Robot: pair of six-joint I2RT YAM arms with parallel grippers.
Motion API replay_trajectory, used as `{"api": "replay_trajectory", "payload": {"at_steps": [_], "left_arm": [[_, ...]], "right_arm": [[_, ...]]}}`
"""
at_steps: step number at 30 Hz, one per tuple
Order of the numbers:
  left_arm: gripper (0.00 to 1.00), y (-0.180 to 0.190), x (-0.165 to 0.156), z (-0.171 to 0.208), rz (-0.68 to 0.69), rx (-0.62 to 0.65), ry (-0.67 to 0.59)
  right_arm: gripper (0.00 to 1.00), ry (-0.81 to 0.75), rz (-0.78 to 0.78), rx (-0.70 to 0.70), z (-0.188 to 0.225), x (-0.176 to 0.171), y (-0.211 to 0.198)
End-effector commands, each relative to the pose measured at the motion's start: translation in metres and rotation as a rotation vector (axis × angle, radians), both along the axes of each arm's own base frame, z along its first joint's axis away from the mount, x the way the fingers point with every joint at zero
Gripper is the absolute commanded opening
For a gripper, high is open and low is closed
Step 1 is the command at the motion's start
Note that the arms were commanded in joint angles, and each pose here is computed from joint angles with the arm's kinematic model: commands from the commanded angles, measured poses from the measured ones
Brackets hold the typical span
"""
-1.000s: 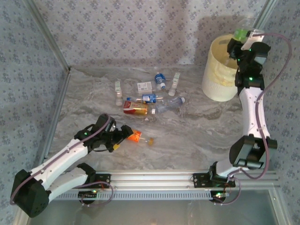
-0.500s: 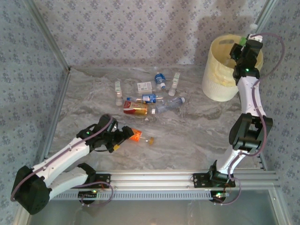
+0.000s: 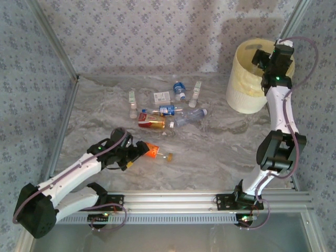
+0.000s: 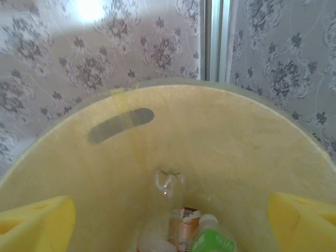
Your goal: Put the plastic bottles in the bin
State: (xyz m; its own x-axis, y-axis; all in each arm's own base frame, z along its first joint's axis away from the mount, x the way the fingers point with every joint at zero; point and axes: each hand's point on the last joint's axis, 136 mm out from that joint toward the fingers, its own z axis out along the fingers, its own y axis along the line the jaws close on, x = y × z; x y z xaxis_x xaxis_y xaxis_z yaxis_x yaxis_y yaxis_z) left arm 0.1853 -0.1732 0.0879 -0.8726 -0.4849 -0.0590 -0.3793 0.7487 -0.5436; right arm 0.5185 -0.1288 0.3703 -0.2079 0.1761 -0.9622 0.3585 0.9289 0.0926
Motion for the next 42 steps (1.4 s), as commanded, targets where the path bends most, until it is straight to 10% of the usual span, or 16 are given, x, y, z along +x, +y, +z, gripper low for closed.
{"api": "replay_trajectory", "payload": {"at_steps": [1,22,42], "left_arm": [[0.98,0.0,0.002,0.002,0.031,0.003,-0.002],[0.98,-0.02,0.039,0.016,0.13,-0.116,-0.098],[0.98,-0.038,0.043,-0.027,0.215,0.088,0.192]], "right_arm": [[1.0,-0.071,0.044,0.001,0.036,-0.02,0.017],[1.0,-0.13,0.59,-0.017,0.009,-0.115,0.217],[1.0,-0.012,0.523,-0.077,-0.034,-0.155,0.206]]}}
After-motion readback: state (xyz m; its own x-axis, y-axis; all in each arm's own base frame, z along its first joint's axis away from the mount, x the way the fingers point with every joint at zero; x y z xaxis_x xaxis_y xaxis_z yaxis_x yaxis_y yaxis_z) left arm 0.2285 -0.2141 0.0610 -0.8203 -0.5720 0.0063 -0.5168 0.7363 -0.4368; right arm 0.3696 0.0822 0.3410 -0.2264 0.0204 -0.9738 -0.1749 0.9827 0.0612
